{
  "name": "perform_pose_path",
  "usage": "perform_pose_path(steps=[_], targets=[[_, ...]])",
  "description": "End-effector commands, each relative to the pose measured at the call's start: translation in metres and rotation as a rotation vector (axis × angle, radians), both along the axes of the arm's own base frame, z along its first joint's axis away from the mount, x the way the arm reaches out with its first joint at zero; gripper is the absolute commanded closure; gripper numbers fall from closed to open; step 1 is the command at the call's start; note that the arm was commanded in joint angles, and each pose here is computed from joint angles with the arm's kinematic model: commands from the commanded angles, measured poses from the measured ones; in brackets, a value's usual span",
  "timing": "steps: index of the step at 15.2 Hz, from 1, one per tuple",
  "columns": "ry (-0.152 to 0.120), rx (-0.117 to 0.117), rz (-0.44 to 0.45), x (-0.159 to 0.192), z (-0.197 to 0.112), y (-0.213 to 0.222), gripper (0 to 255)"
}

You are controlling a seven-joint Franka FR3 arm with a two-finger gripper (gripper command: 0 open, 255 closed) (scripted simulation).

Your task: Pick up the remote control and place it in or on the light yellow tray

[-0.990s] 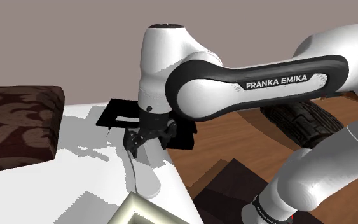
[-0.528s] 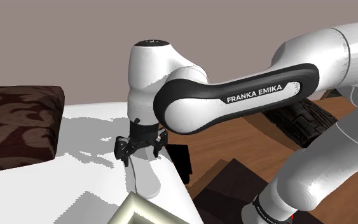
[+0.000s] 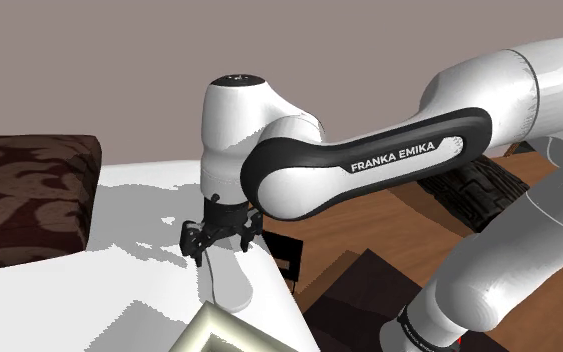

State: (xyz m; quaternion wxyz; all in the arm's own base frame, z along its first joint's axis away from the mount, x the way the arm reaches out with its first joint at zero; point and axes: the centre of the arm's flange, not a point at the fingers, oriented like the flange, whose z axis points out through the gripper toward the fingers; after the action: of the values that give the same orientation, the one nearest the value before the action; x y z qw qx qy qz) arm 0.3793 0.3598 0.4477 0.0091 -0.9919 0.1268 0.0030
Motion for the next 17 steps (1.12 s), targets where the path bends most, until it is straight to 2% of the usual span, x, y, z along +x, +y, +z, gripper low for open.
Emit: perform_pose_path(steps=[1, 2, 11, 17], targets=[[0.000, 0.000, 0.000, 0.000, 0.000, 0.000, 0], [0.000, 0.000, 0.000, 0.000, 0.000, 0.000, 255], [0.000, 0.000, 0.000, 0.000, 0.000, 0.000, 255], [0.000, 0.000, 0.000, 0.000, 0.032, 0.000, 255]])
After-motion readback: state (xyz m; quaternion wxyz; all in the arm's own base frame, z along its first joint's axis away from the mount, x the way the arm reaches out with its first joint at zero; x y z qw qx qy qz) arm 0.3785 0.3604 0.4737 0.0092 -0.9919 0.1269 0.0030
